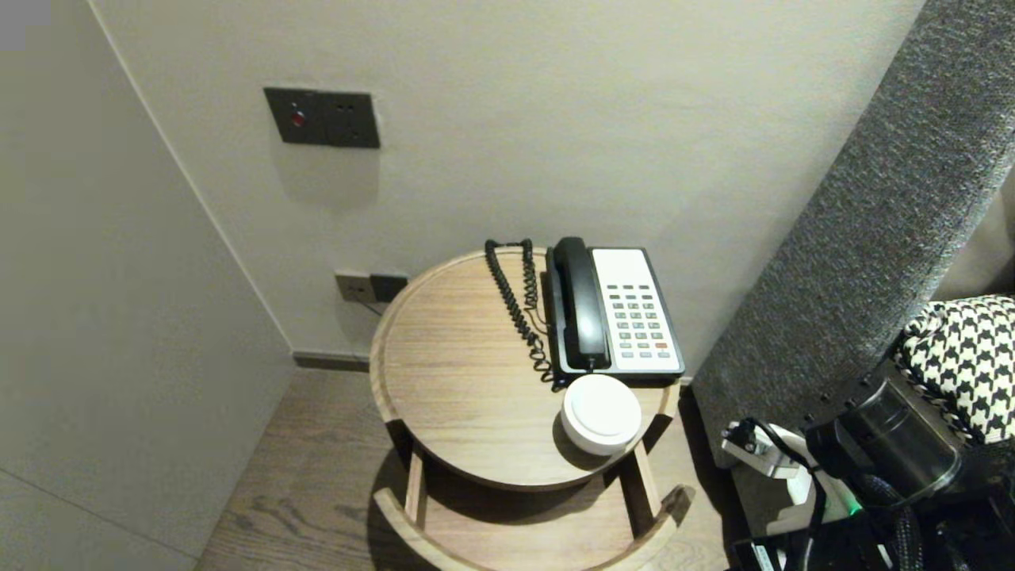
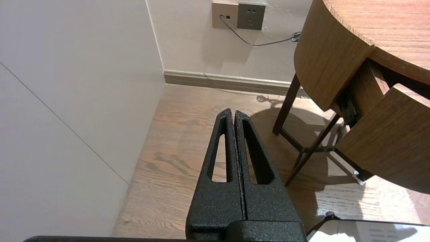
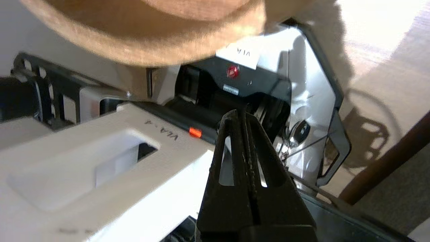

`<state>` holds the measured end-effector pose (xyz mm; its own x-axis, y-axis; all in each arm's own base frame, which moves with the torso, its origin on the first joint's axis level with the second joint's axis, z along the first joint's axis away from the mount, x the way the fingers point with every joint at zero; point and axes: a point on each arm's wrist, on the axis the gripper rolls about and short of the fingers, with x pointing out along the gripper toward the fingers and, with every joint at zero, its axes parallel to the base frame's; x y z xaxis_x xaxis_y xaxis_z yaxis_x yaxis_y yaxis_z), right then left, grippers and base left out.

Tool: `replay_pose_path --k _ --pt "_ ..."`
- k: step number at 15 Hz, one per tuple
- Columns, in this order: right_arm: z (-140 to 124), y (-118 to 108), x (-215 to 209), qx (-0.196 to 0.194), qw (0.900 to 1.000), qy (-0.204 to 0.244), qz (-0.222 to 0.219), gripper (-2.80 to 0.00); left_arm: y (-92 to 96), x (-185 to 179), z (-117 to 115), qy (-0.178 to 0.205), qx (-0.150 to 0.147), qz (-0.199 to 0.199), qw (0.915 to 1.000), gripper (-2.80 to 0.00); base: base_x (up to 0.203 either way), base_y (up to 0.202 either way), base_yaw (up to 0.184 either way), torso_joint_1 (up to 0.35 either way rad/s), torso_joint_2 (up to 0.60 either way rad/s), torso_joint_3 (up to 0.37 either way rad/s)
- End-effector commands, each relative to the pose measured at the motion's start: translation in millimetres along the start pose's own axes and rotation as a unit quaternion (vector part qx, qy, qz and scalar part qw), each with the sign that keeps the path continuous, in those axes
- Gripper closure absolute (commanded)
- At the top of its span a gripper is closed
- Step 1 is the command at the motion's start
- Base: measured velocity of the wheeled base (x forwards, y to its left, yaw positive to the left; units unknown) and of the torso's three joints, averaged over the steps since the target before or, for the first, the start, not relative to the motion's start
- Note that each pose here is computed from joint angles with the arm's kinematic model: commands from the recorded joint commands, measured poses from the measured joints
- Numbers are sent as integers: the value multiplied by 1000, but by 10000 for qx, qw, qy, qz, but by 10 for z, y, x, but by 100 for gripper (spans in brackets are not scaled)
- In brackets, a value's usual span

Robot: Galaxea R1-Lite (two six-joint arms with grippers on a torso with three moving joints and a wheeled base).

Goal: Open the nightstand drawer

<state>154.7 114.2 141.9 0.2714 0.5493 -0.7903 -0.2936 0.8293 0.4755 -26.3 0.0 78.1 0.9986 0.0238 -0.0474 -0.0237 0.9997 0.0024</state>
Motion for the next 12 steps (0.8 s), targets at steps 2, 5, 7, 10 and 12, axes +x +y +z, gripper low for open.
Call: replay_pose_path --k 2,5,7,10,12 --pt "-86 -19 -18 -7 9999 86 60 0 0 -2 -1 -7 -2 4 10000 0 0 0 0 0 0 0" --pt "-135 -35 -39 -5 9999 106 84 0 0 -2 -1 -7 -2 4 10000 0 0 0 0 0 0 0" --pt "-163 -37 -74 2 9999 131 87 0 0 -2 -1 -7 -2 4 10000 0 0 0 0 0 0 0" --pt "-138 -17 -108 -17 9999 55 160 0 0 -2 -1 -7 -2 6 10000 0 0 0 0 0 0 0" --pt "-29 40 -174 -68 9994 -207 261 0 0 -2 -1 -7 -2 10 10000 0 0 0 0 0 0 0"
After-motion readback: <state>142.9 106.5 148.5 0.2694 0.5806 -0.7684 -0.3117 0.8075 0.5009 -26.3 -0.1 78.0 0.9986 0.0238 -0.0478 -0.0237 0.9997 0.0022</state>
